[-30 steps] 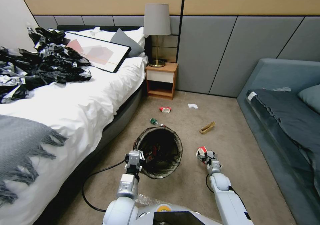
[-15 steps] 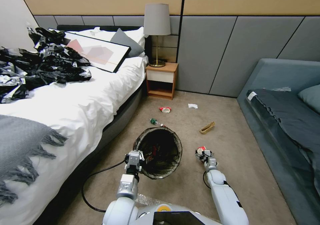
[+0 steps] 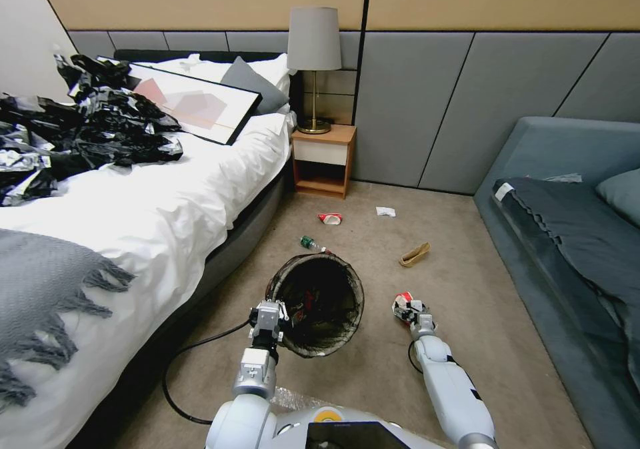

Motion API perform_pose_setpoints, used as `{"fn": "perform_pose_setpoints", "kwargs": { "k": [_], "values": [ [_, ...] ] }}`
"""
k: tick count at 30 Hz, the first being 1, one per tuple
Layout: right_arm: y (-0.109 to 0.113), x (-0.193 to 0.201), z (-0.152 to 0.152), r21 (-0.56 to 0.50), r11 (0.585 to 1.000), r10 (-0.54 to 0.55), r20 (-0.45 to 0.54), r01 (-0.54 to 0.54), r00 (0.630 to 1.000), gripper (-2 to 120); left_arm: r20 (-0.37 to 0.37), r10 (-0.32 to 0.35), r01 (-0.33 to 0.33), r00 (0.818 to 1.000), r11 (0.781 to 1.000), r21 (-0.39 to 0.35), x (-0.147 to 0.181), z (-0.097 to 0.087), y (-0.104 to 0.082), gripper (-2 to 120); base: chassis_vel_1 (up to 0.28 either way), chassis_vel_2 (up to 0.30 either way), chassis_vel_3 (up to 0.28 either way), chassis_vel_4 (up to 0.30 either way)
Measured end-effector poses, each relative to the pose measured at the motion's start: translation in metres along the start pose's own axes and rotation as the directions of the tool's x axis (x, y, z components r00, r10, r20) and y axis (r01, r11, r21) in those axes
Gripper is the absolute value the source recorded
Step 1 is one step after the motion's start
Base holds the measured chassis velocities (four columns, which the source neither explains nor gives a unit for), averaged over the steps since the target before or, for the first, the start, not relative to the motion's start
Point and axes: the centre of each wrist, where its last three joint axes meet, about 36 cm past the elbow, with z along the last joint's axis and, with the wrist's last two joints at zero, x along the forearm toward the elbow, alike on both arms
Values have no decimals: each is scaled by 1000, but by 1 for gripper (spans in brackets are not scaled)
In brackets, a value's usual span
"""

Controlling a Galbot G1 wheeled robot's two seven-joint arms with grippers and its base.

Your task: Pick up the trash bin, then pick up the garbage from the floor and place it into the trash bin.

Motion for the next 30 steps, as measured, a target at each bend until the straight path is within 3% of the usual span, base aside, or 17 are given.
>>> {"fn": "perform_pose_setpoints", "kwargs": {
  "k": [7, 9, 11, 17, 30],
  "values": [
    [-1, -2, 7, -17, 1000, -8, -28, 8, 1000, 34, 1, 5, -5, 1000, 1000, 1, 0, 0, -1, 1, 0, 0, 0, 0],
    [-2, -2, 8, -18, 1000, -8, -29, 8, 1000, 32, 1, 6, -6, 1000, 1000, 1, 0, 0, -1, 1, 0, 0, 0, 0],
    [-3, -2, 10, -22, 1000, -5, -36, 5, 999, 18, 2, 8, -8, 1000, 1000, 0, 0, 0, -1, 1, 0, 0, 0, 0],
    [-7, 0, 13, -22, 1000, 0, -37, -1, 999, 1, 3, 10, -10, 1000, 1000, 1, 0, 0, -2, 1, 0, 0, 0, 0],
    [-8, 10, 4, -17, 1000, 12, 42, -11, 999, 0, 8, 13, -13, 1000, 1000, 0, 0, 0, -3, 1, 0, 0, 0, 0]
  ]
}}
